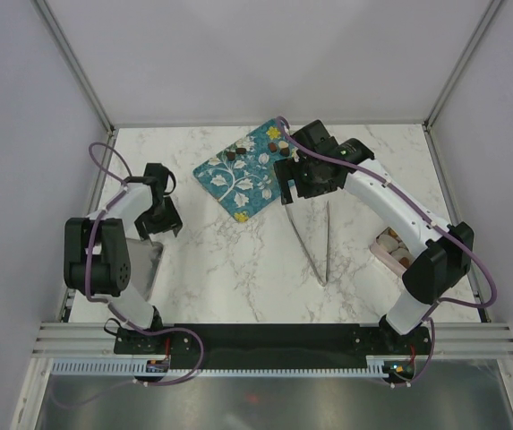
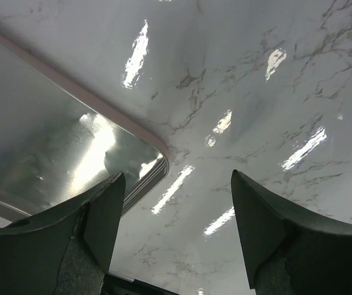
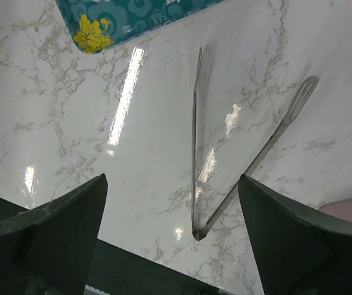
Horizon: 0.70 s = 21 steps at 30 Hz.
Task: Pack the chocolate
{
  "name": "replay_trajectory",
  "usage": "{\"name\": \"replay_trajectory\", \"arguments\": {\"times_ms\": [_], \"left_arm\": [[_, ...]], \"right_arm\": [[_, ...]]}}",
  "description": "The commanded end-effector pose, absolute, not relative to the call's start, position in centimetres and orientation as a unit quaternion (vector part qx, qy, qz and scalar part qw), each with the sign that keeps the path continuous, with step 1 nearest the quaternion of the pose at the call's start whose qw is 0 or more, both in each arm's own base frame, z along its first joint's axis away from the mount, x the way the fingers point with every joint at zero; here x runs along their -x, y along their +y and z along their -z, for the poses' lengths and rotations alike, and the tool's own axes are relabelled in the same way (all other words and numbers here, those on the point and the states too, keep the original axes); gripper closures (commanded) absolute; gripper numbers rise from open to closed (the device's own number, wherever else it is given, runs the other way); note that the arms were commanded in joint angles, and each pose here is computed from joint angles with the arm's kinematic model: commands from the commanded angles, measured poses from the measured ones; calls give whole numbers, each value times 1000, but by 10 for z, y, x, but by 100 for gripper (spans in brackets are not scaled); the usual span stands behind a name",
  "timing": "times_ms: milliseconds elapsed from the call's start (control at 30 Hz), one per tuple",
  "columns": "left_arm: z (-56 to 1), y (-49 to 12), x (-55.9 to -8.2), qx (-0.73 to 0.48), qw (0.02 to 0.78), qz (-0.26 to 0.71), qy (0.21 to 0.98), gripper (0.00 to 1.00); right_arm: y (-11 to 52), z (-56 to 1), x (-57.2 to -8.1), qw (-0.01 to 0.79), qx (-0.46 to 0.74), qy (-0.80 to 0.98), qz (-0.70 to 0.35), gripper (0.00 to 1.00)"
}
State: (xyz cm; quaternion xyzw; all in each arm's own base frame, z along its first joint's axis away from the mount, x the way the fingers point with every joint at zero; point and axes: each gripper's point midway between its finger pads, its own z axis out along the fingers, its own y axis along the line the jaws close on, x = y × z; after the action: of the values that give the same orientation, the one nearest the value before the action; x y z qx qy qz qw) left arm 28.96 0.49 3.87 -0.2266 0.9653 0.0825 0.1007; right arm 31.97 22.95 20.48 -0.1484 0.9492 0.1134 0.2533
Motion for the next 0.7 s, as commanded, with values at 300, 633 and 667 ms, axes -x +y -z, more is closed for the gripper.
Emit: {"name": "replay_trajectory", "arguments": {"times_ms": [300, 633, 667], "left_arm": [[-29, 8, -281, 294, 95, -81, 948, 31], [-7, 0, -284, 299, 69, -68, 949, 48], [-5, -1, -282, 300, 65, -65, 950, 50]], "right_arm": [[218, -214, -307, 267, 147, 946, -109, 4], [218, -219, -303, 269, 134, 947, -117, 5], [218, -220, -302, 268, 134, 947, -117, 5]]}}
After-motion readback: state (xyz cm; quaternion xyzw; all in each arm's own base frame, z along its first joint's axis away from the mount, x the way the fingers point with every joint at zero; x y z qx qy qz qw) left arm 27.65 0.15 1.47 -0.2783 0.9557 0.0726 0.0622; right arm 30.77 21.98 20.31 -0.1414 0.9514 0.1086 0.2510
